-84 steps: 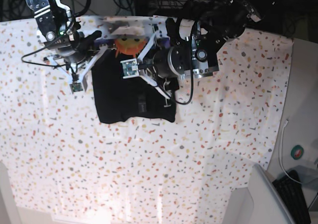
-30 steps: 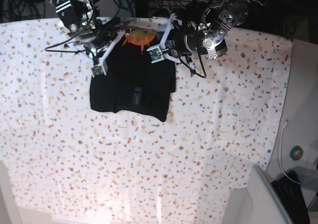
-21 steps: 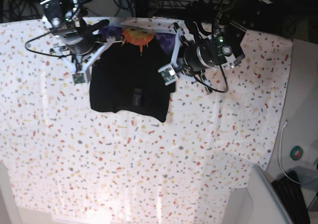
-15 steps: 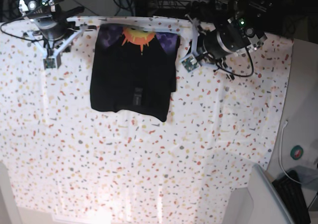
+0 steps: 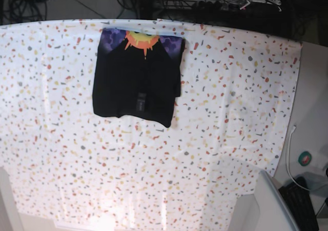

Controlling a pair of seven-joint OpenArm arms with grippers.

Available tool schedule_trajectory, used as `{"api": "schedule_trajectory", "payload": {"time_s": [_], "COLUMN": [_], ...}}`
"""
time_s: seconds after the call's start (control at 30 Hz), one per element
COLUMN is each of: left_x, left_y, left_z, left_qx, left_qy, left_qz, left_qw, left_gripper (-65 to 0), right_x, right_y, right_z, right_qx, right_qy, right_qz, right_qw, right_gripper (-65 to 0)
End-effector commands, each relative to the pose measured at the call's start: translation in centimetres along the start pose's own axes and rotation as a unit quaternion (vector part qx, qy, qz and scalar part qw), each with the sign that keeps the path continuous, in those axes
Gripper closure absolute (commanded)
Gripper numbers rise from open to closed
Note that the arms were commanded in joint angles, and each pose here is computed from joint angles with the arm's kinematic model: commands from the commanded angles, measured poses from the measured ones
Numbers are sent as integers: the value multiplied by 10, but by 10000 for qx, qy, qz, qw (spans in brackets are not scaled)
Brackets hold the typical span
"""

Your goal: Layout the t-shirt on the table in an organized manner, then fold the t-shirt properly

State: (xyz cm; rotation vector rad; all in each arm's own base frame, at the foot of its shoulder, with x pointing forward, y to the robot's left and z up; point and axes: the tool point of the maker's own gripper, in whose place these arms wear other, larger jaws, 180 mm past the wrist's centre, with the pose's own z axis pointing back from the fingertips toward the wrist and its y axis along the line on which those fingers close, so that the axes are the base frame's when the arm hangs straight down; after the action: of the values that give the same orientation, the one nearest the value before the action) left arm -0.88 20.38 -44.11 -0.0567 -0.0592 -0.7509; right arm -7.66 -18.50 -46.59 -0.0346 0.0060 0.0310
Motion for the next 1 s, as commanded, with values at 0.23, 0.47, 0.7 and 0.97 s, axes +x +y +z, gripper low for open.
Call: {"api": "schedule_trajectory", "payload": {"time_s": [0.23, 0.47, 0.7, 0.97], "left_x": [-62, -95, -72, -18], "left_y": [-48, -54, -89, -132], "left_z": [-77, -159, -175, -184], "left_qx": [-893, -1090, -1458, -2022], "left_qy": [72, -200, -769, -1072], "left_qz": [1365, 3198, 3278, 2641], "left_qw": [9866, 9410, 9302, 9370], "left_gripper": [0, 0, 0, 0], "right_x": [-51, -62, -47, -23], "right_y": [-3, -8, -7, 29], "right_z": [-107, -164, -177, -186], "right_qx": [953, 1365, 997, 864], "right_qy": [1525, 1681, 841, 350], "right_qz": [538, 668, 1696, 1697], "right_qw": [9822, 9740, 9768, 9811], "right_gripper": [0, 0, 0, 0]}}
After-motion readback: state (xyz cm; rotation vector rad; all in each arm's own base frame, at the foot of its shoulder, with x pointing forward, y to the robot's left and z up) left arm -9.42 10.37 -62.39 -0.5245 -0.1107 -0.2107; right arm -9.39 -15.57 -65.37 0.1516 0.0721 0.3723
